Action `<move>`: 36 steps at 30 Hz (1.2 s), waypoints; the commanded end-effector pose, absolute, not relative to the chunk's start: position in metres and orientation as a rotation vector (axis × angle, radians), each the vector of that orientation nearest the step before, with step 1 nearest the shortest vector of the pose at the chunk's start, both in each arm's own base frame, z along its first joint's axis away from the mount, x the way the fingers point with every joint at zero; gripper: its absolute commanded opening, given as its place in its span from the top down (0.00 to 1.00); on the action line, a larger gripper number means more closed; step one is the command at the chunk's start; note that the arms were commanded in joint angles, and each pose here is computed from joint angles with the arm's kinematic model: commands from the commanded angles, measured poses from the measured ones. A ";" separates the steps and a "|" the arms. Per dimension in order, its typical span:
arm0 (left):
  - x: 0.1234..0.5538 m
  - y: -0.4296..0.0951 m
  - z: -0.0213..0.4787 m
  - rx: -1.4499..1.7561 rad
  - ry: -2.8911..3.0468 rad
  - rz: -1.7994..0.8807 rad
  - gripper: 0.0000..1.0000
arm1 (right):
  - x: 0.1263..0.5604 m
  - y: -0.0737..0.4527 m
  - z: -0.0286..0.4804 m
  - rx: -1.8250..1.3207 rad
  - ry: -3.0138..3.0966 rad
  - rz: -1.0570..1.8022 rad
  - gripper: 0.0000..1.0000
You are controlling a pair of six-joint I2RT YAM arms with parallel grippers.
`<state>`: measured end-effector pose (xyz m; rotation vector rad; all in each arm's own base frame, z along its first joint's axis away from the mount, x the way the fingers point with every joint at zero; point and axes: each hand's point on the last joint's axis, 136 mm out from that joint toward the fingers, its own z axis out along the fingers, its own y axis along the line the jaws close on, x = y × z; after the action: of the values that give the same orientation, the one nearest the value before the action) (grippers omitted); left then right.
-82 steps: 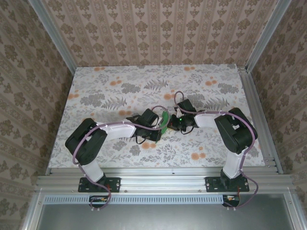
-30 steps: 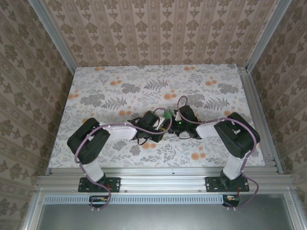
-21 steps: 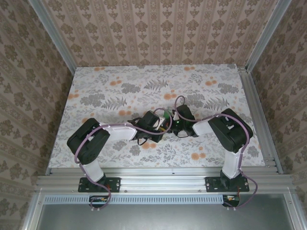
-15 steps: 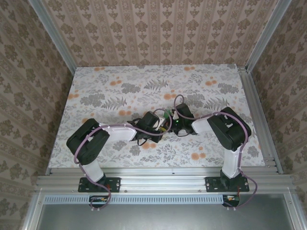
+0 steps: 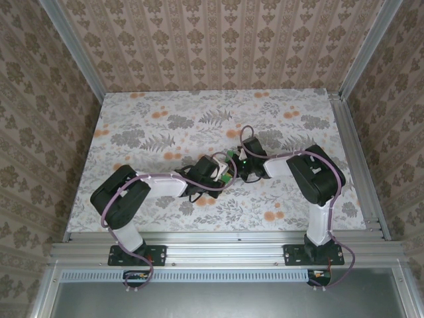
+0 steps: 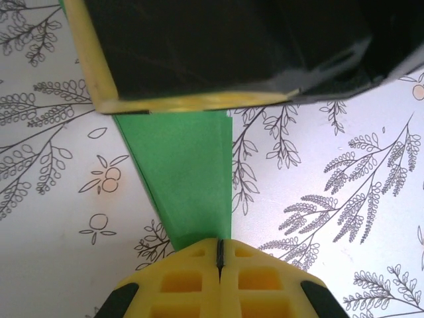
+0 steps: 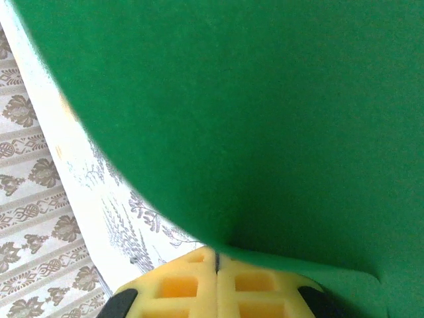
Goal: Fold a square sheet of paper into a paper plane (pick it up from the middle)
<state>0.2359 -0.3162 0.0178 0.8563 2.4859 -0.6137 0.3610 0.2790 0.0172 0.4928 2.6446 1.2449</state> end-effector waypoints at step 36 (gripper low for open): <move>0.165 -0.234 -0.038 0.995 2.838 -0.382 0.97 | 0.471 0.212 0.002 0.635 2.607 0.994 0.98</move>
<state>0.2219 -0.2987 0.0171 0.8922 2.5134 -0.5803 0.4662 0.2270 0.0190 0.5995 2.5762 1.1008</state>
